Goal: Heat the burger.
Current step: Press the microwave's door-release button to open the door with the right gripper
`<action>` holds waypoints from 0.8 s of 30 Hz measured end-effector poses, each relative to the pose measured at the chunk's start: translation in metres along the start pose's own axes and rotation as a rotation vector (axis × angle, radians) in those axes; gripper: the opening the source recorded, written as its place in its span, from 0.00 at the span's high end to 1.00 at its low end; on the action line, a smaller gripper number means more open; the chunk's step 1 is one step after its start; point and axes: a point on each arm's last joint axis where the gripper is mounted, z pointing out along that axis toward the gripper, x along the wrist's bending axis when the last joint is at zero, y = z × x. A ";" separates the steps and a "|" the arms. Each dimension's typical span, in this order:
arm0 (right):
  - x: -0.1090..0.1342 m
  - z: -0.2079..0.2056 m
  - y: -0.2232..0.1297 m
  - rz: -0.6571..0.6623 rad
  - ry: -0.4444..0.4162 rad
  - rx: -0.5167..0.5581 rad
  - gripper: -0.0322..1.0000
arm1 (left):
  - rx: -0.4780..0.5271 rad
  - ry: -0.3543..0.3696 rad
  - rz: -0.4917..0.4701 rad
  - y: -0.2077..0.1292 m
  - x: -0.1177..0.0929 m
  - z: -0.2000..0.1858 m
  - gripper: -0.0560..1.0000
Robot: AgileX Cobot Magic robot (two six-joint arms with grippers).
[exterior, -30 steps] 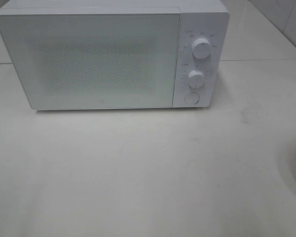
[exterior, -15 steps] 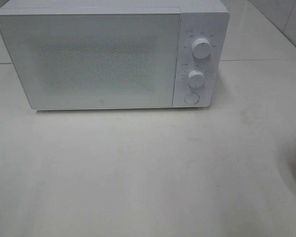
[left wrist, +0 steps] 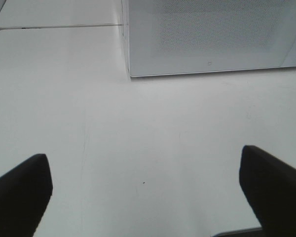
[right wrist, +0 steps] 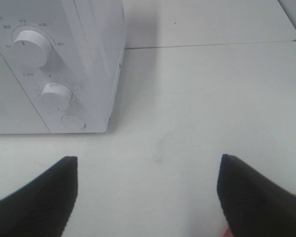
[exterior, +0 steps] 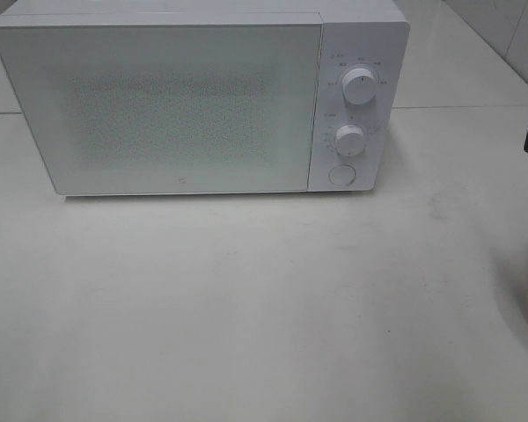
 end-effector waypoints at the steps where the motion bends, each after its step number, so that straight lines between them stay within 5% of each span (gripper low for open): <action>1: 0.000 0.006 0.001 0.000 0.001 -0.012 0.24 | 0.000 0.000 0.000 0.000 0.000 0.000 0.03; 24: -0.001 0.081 -0.007 0.001 0.006 -0.108 0.24 | 0.000 0.000 0.000 0.000 0.000 0.000 0.03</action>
